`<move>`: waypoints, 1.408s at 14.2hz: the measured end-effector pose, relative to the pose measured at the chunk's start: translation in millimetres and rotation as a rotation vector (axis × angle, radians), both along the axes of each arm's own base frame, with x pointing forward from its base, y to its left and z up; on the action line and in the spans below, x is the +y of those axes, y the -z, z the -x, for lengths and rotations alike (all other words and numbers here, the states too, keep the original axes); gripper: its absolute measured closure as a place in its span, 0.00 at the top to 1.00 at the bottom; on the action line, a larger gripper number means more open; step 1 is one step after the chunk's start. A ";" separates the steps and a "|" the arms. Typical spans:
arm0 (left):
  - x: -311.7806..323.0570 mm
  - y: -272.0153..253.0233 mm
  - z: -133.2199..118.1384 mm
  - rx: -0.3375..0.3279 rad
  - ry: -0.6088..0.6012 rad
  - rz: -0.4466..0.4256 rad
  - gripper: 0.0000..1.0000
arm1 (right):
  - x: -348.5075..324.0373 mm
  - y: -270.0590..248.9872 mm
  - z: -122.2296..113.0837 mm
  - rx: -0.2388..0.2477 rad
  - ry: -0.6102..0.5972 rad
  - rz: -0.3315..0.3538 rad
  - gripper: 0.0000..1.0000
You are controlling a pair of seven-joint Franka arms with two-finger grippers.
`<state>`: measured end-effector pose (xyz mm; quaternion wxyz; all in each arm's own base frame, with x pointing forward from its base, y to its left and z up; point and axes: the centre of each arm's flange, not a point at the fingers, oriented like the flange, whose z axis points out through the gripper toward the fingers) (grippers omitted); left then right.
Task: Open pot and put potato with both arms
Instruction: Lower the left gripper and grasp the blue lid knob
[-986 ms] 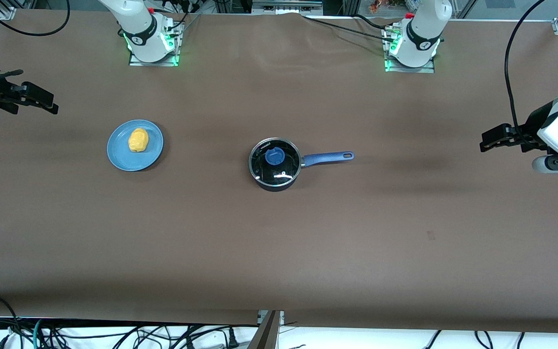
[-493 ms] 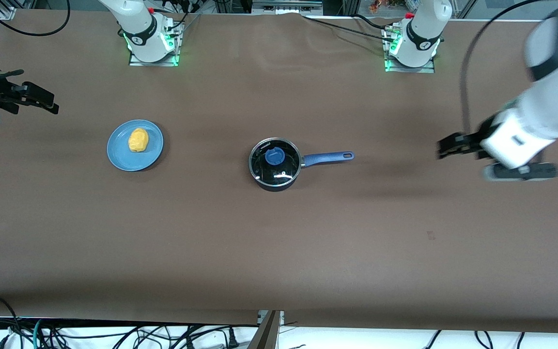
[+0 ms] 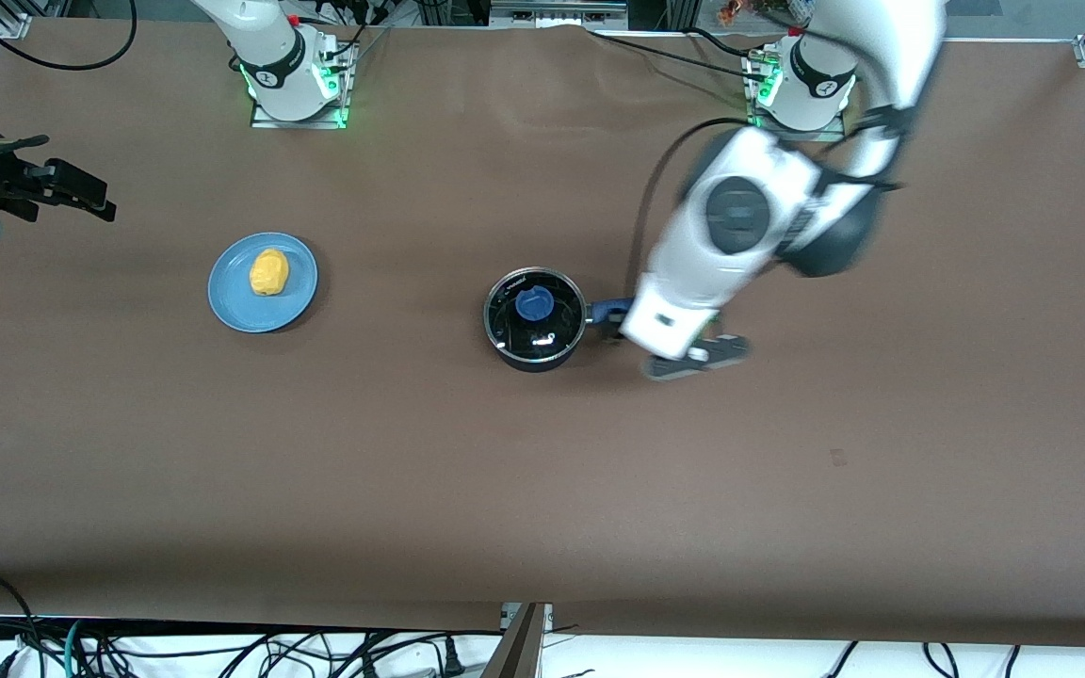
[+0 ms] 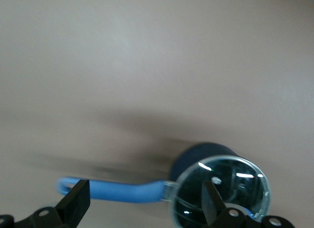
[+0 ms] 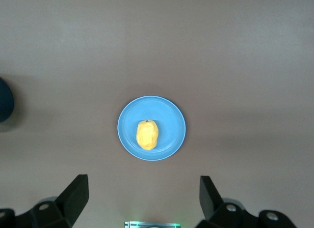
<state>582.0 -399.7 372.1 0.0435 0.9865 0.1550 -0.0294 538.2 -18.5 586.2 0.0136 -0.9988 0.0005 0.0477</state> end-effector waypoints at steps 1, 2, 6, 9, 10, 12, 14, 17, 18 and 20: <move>-25.9 12.9 11.3 -0.012 -0.018 -0.003 1.00 | 0.0 0.0 0.0 0.000 0.000 0.000 1.00; -49.3 23.1 21.5 -0.023 -0.045 -0.007 1.00 | -0.1 0.1 0.1 0.001 0.000 0.000 1.00; -113.3 51.8 48.8 -0.050 -0.083 -0.031 1.00 | -0.2 0.4 0.4 0.004 0.000 0.000 1.00; -133.9 69.4 66.3 -0.054 -0.074 -0.060 1.00 | -0.2 0.8 0.7 0.007 0.000 0.000 1.00; -137.1 73.7 69.9 -0.064 -0.067 -0.075 1.00 | -0.1 1.1 1.0 0.009 0.000 0.000 1.00; -141.7 78.2 74.9 -0.081 -0.052 -0.095 1.00 | 0.1 3.2 1.7 0.018 0.000 -0.001 1.00; -144.5 79.5 78.0 -0.084 -0.044 -0.099 1.00 | 0.1 5.8 2.0 0.024 0.000 -0.001 1.00; -145.0 82.1 79.3 -0.087 -0.038 -0.107 1.00 | 0.1 6.6 2.0 0.026 0.000 -0.001 1.00; -144.7 83.3 79.2 -0.091 -0.034 -0.112 1.00 | 0.1 6.7 2.0 0.026 0.000 -0.001 1.00; -144.6 84.2 79.2 -0.092 -0.032 -0.115 0.97 | 0.2 7.7 1.8 0.028 0.000 -0.001 1.00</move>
